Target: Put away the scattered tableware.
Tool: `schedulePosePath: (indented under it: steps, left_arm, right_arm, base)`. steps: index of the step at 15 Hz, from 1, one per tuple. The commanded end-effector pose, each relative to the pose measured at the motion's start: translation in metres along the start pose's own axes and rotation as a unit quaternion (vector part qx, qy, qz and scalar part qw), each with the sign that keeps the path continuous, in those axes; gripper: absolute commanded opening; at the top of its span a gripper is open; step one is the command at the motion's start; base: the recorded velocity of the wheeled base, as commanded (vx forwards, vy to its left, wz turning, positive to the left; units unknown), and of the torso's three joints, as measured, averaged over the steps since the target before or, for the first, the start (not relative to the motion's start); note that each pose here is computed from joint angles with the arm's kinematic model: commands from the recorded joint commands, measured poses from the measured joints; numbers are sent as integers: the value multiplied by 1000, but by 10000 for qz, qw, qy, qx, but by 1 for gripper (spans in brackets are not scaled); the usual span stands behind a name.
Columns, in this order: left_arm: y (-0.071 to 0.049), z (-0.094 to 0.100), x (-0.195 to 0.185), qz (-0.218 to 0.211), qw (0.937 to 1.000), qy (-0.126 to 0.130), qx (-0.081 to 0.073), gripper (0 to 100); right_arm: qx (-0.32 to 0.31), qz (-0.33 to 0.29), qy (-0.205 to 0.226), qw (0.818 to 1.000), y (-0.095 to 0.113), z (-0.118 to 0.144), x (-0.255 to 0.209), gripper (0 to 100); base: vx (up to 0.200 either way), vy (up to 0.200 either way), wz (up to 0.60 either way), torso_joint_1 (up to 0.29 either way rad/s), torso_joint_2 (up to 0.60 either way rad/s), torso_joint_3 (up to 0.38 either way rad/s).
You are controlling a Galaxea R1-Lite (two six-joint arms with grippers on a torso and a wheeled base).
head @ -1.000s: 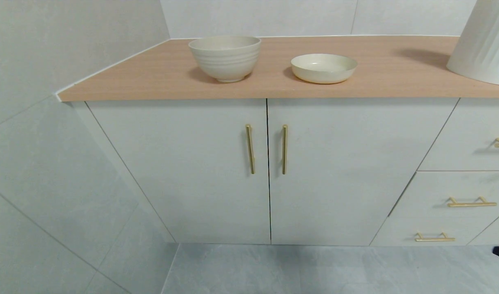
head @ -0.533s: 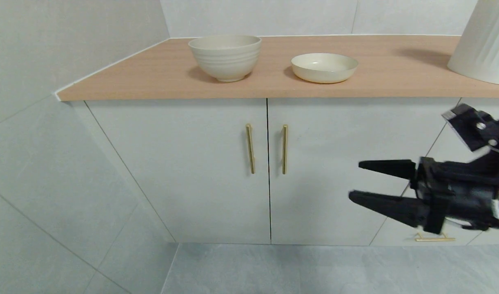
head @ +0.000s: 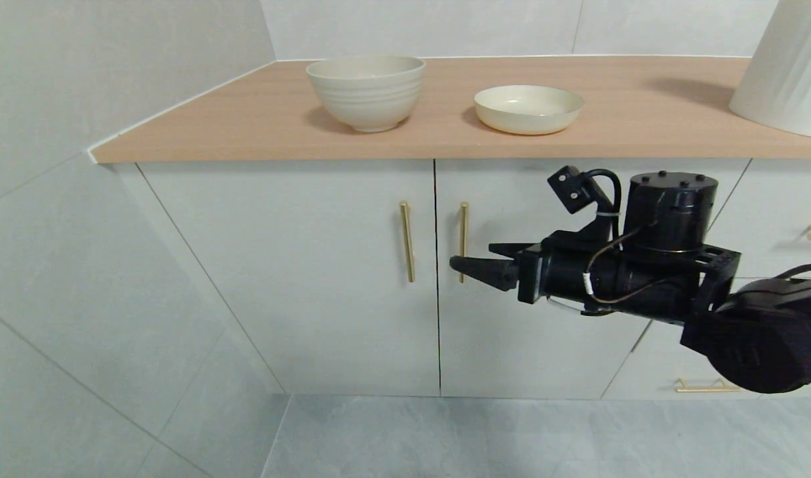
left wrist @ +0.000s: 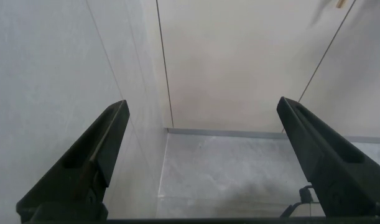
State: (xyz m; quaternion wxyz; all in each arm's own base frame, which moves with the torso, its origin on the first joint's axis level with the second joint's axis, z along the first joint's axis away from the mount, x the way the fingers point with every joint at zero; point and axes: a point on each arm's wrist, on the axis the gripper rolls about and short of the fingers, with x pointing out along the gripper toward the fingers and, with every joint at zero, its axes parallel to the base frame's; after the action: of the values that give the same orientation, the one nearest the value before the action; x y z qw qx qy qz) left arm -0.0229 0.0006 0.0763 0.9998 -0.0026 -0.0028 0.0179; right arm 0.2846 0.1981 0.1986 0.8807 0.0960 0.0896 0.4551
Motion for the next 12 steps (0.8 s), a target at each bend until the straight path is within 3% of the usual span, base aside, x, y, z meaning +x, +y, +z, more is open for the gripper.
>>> schedulePosePath:
  steps: [1, 12]
  left_arm:
    - [0, 0, 0, 5, 10000, -3, 2, 100]
    - [0, 0, 0, 5, 10000, -3, -5, 100]
  right_arm:
    - [72, -111, 135, 9998, -7, -19, 21, 100]
    - [583, -512, -479, 9958, -10, -13, 51, 100]
  base:
    - [0, 0, 0, 0, 0, 0]
    - [0, 0, 0, 0, 0, 0]
